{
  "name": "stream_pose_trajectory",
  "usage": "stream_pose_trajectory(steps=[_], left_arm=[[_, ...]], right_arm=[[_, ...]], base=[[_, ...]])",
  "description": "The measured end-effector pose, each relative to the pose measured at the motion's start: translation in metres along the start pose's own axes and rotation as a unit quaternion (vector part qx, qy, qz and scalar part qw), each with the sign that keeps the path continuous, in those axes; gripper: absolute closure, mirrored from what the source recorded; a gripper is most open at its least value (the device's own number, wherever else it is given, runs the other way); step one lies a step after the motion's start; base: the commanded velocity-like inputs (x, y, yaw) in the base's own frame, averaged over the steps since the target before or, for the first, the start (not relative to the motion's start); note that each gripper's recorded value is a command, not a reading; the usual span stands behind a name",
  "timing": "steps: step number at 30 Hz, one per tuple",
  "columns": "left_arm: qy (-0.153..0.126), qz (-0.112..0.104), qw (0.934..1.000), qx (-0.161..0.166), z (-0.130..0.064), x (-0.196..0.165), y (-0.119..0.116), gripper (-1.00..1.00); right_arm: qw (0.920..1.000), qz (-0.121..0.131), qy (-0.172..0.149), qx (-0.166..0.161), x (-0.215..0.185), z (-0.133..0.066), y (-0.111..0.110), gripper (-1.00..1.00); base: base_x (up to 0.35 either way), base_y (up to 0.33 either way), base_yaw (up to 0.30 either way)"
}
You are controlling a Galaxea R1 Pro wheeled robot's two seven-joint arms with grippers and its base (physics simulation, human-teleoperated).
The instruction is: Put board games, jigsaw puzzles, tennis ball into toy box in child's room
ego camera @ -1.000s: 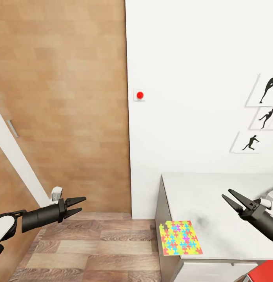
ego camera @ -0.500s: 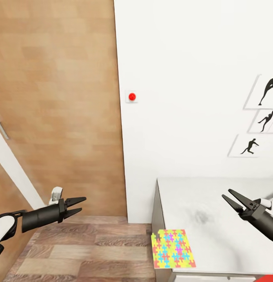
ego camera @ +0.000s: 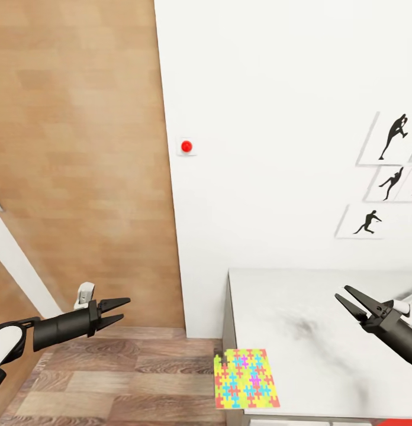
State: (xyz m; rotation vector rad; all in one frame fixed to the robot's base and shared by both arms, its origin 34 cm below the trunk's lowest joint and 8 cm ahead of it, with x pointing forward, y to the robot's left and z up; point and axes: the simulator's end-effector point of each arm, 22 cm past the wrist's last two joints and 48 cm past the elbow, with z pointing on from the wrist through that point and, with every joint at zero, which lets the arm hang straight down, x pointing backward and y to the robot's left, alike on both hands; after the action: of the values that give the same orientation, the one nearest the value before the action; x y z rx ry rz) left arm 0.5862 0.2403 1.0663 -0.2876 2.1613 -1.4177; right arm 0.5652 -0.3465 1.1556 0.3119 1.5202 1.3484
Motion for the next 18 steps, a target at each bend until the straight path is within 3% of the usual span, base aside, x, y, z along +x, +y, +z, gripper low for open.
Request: stream_pose_trajectory(steps=[11,18], left_arm=[[0.006,0.000,1.0000,0.001,0.003,0.004,0.000,-1.00],[0.038,0.010,0.9991,-0.015,0.018,0.028,0.007,-1.00]], right_arm=[[1.0000,0.000,0.000,0.000,0.000,0.000,0.000,-1.00],[1.0000,0.000,0.000,-0.001,0.000,0.000,0.000,-1.00]], base=[[0.000,-0.021,0.000],[0.000,-0.002,0.000]])
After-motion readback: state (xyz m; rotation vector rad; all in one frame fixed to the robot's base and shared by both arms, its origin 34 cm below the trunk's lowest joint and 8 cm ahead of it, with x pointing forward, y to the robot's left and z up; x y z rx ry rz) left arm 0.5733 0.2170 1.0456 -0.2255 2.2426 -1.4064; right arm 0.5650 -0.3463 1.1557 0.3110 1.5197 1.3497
